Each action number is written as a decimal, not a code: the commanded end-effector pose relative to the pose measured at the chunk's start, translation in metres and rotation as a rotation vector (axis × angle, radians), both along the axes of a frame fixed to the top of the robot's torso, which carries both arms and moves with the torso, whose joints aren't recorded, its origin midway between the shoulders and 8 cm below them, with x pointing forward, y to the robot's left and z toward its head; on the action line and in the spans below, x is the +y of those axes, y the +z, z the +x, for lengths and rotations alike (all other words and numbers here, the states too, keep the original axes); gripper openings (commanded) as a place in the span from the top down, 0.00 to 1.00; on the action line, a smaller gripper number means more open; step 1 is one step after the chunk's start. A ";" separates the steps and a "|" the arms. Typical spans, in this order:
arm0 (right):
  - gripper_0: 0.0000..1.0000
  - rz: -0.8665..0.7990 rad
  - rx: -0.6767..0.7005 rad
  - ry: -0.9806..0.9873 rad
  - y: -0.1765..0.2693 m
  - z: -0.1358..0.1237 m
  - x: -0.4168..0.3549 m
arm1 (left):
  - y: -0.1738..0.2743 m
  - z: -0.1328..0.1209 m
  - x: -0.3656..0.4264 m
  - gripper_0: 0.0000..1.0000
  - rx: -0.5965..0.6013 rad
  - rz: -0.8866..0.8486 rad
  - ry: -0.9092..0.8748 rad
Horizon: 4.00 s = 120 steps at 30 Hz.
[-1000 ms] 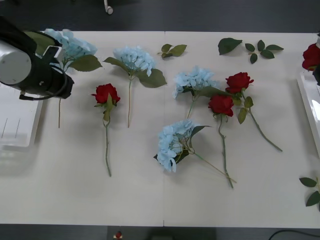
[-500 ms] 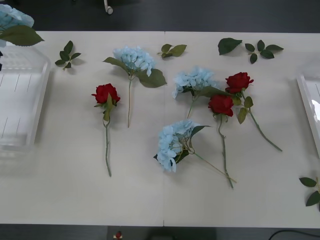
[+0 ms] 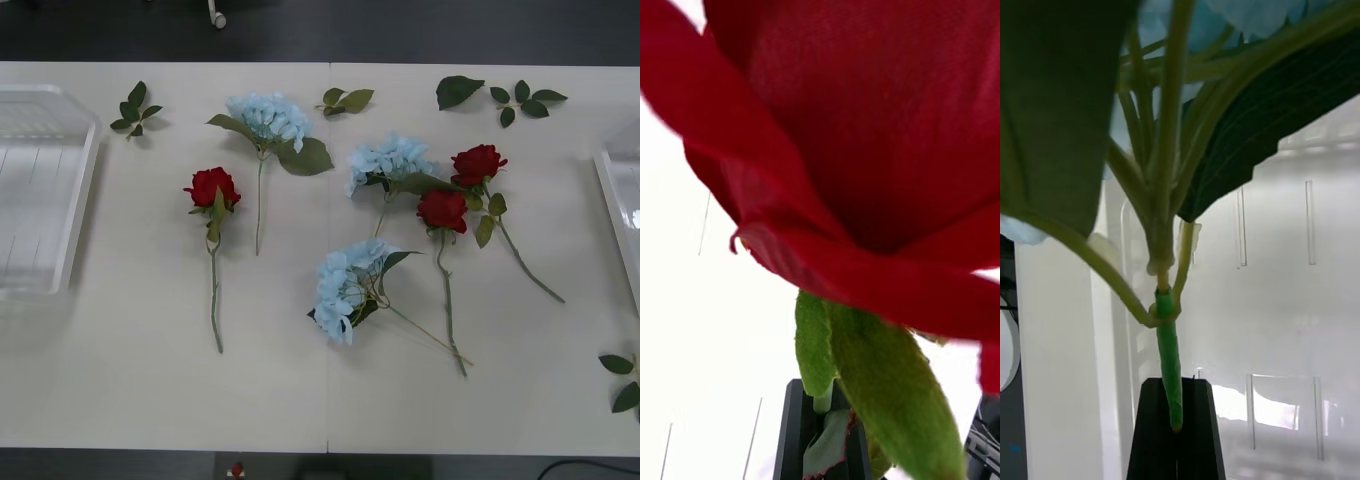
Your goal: Put the red flowers into the right box and the blue flowers into the left box
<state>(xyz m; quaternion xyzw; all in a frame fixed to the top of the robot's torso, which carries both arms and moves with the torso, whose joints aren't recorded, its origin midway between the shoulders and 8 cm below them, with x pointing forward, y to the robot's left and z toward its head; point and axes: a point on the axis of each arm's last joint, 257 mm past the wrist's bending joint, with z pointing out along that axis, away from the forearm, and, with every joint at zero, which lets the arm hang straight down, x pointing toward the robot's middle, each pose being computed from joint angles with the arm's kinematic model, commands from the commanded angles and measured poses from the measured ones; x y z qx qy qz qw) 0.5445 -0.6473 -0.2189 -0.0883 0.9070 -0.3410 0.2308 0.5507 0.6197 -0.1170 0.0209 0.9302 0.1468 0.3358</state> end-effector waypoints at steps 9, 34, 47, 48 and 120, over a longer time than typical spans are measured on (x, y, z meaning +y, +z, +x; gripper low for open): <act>0.06 -0.016 -0.018 -0.003 0.008 0.003 -0.007 | -0.057 0.006 -0.019 1.00 0.088 0.002 0.002; 0.00 0.390 0.119 0.132 0.048 0.033 0.205 | -0.099 0.013 -0.031 0.00 0.117 0.102 -0.039; 0.00 0.481 0.192 0.273 0.002 0.043 0.313 | -0.022 -0.017 -0.073 0.00 0.162 -0.164 -0.067; 0.00 0.483 0.192 0.276 0.000 0.043 0.315 | -0.018 -0.019 -0.077 0.00 0.166 -0.178 -0.072; 0.97 0.523 0.185 0.293 -0.083 0.048 0.330 | -0.172 -0.019 -0.428 0.00 0.253 -0.305 -0.013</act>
